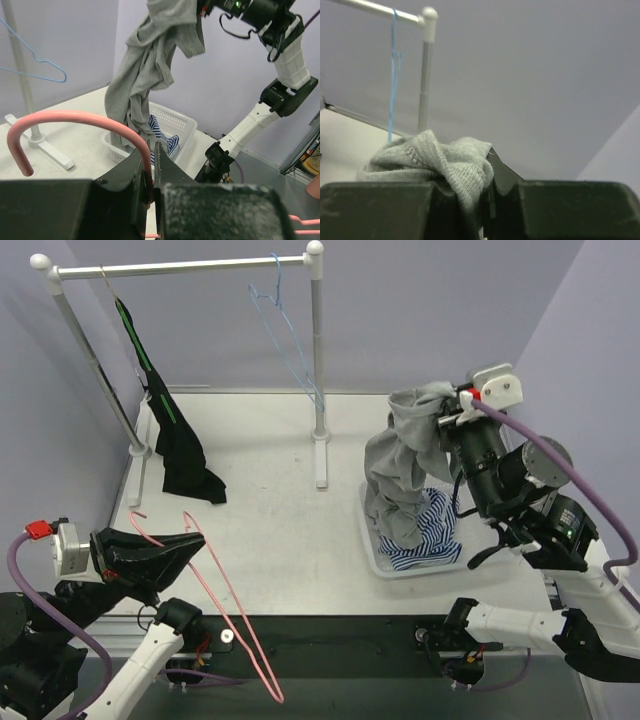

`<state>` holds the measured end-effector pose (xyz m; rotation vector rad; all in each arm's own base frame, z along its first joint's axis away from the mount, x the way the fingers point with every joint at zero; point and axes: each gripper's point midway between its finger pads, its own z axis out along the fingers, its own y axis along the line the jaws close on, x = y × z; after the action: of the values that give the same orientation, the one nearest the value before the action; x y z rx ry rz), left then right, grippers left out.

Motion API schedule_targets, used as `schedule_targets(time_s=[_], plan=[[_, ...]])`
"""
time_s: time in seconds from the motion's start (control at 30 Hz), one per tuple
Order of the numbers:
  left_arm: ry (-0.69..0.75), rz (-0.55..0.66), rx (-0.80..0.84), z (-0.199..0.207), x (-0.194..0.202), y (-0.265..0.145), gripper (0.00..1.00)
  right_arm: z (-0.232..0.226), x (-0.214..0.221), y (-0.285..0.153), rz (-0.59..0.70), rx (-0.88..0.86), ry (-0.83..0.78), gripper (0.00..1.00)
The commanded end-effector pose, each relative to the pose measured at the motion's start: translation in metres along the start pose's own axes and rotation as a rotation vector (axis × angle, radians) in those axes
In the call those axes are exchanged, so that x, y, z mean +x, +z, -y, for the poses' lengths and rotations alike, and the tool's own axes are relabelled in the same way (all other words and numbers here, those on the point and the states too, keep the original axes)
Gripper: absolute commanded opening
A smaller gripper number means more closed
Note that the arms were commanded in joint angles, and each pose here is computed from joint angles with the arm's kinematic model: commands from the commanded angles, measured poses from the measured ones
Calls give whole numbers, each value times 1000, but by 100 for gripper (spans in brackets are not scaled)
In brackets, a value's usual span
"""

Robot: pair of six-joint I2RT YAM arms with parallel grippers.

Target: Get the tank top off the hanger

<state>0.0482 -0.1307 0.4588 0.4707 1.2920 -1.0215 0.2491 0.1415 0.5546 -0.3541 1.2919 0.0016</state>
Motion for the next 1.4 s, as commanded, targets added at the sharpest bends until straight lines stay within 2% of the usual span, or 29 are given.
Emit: schedule_targets(time_s=[0.0, 0.07, 0.23, 0.43, 0.63, 0.83, 0.87, 1.2, 1.3, 1.37], plan=[[28, 22, -54, -9, -9, 1, 0, 38, 49, -33, -112, 210, 110, 0], [25, 11, -49, -9, -7, 4, 0, 27, 83, -39, -177, 215, 132, 0], [35, 7, -65, -14, -9, 7, 0, 25, 135, -52, -299, 261, 106, 0], [27, 10, -97, -20, -9, 8, 0, 17, 186, -54, -454, 261, 227, 0], [27, 11, -131, -24, -10, 4, 0, 28, 258, -63, -683, 353, 308, 0], [48, 1, -161, -31, -8, 4, 0, 19, 322, -65, -856, 331, 456, 0], [51, -1, -170, -33, -8, 4, 0, 16, 343, -67, -904, 328, 491, 0], [76, -13, -211, -44, -4, 6, 0, -14, 449, -89, -1108, 381, 650, 0], [88, -29, -227, -49, 1, 5, 0, -20, 467, -92, -1152, 385, 666, 7], [96, -31, -243, -52, 2, 4, 0, -16, 470, -96, -1180, 409, 656, 23]])
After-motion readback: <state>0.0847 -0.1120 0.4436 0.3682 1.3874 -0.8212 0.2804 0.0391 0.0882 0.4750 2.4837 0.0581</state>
